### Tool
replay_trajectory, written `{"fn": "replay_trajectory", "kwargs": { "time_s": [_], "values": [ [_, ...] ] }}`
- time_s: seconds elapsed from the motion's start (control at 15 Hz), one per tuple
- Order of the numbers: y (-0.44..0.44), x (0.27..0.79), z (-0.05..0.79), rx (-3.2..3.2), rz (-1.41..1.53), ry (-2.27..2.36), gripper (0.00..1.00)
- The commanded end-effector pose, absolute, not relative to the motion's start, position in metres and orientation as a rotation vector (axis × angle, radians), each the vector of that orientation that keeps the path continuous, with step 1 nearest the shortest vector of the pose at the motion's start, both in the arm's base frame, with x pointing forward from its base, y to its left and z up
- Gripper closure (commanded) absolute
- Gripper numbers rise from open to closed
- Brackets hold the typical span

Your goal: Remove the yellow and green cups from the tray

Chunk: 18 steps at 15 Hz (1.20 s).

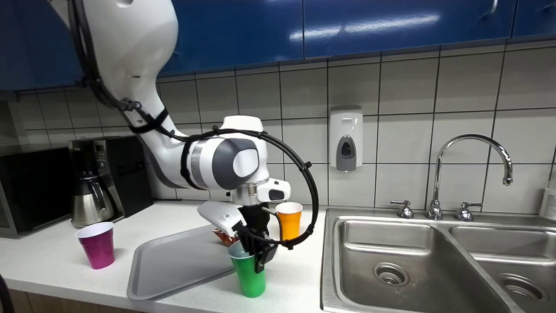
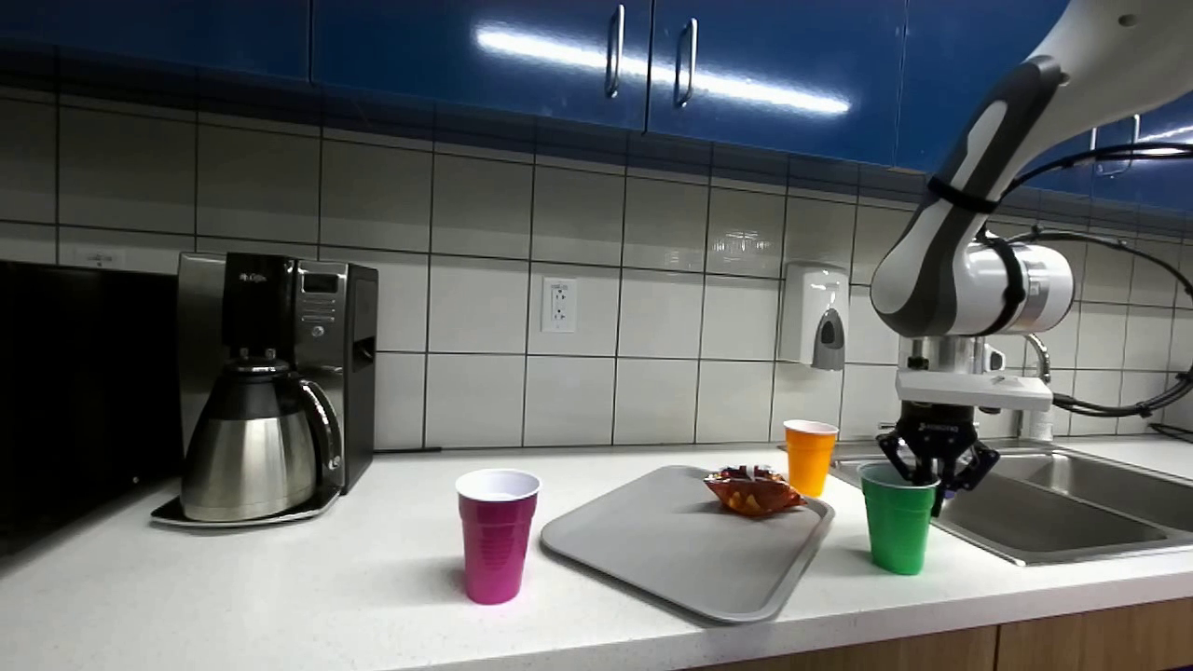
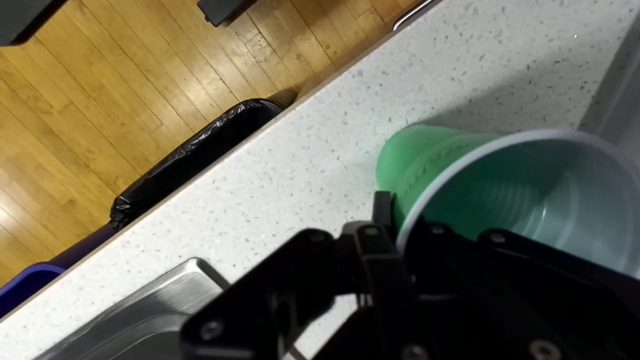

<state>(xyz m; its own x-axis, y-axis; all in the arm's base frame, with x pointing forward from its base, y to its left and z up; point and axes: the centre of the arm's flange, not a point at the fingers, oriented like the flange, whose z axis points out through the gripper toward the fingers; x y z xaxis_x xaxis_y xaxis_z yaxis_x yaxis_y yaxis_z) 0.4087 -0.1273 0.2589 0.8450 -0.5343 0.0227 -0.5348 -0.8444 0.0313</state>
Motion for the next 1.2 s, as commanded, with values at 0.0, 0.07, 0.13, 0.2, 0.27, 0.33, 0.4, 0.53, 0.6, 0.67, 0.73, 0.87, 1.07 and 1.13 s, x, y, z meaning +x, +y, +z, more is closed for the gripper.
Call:
{"fn": "replay_trajectory", "kwargs": {
  "time_s": [0.0,0.07,0.13,0.2,0.27,0.33,0.4,0.53,0.6,0.67,0.73,0.87,1.07,1.13],
  "values": [
    [-0.136,0.42,0.251,2.981,0.028,-0.831,0.62],
    [-0.137,0.42,0.249,2.979,0.028,-0.832,0.56],
    [-0.137,0.421,0.248,2.978,0.027,-0.834,0.49],
    [-0.138,0.422,0.248,2.977,0.027,-0.836,0.41],
    [-0.139,0.422,0.249,2.976,0.029,-0.838,0.32],
    [-0.139,0.423,0.249,2.976,0.03,-0.838,0.26],
    [-0.139,0.423,0.249,2.975,0.03,-0.838,0.19],
    [-0.139,0.424,0.249,2.975,0.032,-0.838,0.04],
    [-0.139,0.424,0.25,2.975,0.033,-0.837,0.01],
    [-0.138,0.424,0.251,2.975,0.034,-0.836,0.0],
    [-0.138,0.423,0.252,2.974,0.037,-0.836,0.0],
    [-0.137,0.422,0.256,2.974,0.045,-0.836,0.0],
    [-0.136,0.419,0.264,2.975,0.059,-0.835,0.0],
    [-0.135,0.414,0.273,2.975,0.067,-0.834,0.0]
  ]
}}
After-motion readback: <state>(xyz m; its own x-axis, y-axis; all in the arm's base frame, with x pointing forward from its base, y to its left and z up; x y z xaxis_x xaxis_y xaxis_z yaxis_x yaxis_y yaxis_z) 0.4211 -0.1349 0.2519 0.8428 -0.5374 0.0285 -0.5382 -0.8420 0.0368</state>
